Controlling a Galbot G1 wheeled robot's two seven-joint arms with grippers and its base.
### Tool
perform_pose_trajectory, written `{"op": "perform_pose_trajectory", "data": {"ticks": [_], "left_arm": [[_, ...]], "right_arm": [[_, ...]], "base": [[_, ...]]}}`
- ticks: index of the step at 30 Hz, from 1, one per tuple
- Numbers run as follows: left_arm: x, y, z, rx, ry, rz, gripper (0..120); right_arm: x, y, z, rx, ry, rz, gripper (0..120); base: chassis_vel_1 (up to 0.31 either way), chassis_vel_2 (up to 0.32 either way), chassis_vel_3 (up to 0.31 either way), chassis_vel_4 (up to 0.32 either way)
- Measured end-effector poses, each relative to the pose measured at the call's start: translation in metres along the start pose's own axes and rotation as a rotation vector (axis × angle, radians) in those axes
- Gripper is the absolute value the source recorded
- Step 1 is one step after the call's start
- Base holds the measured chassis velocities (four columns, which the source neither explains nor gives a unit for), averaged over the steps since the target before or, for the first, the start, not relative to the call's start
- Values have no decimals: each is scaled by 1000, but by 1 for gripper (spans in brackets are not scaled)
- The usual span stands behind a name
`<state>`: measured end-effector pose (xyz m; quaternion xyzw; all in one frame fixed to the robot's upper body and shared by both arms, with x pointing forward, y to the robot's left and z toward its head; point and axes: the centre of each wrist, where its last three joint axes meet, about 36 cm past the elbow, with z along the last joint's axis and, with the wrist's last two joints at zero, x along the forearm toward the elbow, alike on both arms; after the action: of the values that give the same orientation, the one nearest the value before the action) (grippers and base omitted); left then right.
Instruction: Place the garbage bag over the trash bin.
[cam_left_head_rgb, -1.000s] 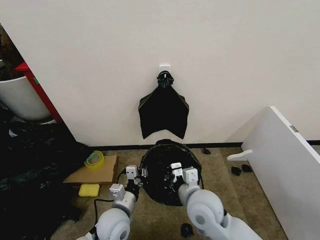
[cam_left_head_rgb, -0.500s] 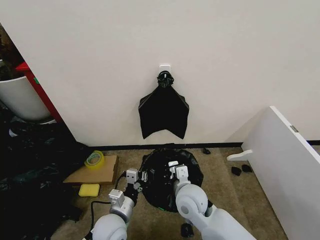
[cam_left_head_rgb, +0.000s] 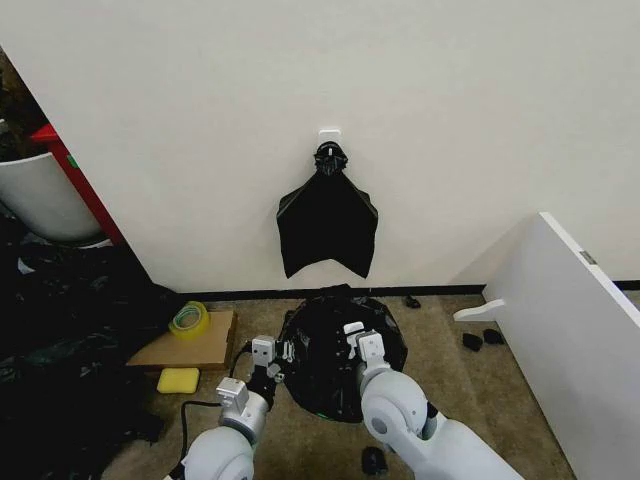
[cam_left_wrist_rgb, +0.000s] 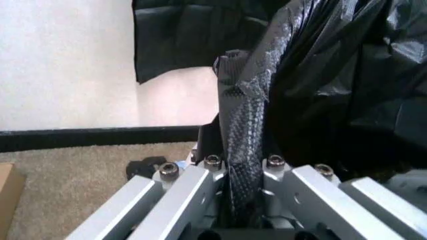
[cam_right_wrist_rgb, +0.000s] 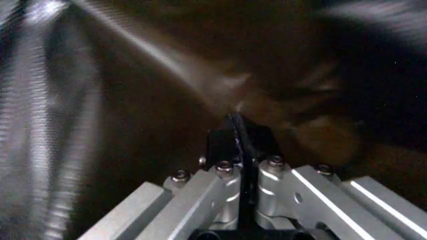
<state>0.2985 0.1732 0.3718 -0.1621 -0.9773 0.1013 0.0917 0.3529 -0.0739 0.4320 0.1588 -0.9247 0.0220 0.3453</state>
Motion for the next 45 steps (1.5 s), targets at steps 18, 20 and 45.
{"op": "perform_pose_trajectory", "data": {"ticks": [18, 20, 45], "left_arm": [[6, -2, -8, -15, -4, 31, 1], [7, -3, -8, -15, -3, 34, 1], [8, -4, -7, -19, 8, 58, 1]], "right_arm": [[-34, -11, 27, 108, 58, 128, 0], [-33, -5, 28, 112, 59, 107, 0], [-21, -21, 23, 133, 10, 120, 0]], "base": [[0, 0, 0, 0], [0, 0, 0, 0], [0, 0, 0, 0]]}}
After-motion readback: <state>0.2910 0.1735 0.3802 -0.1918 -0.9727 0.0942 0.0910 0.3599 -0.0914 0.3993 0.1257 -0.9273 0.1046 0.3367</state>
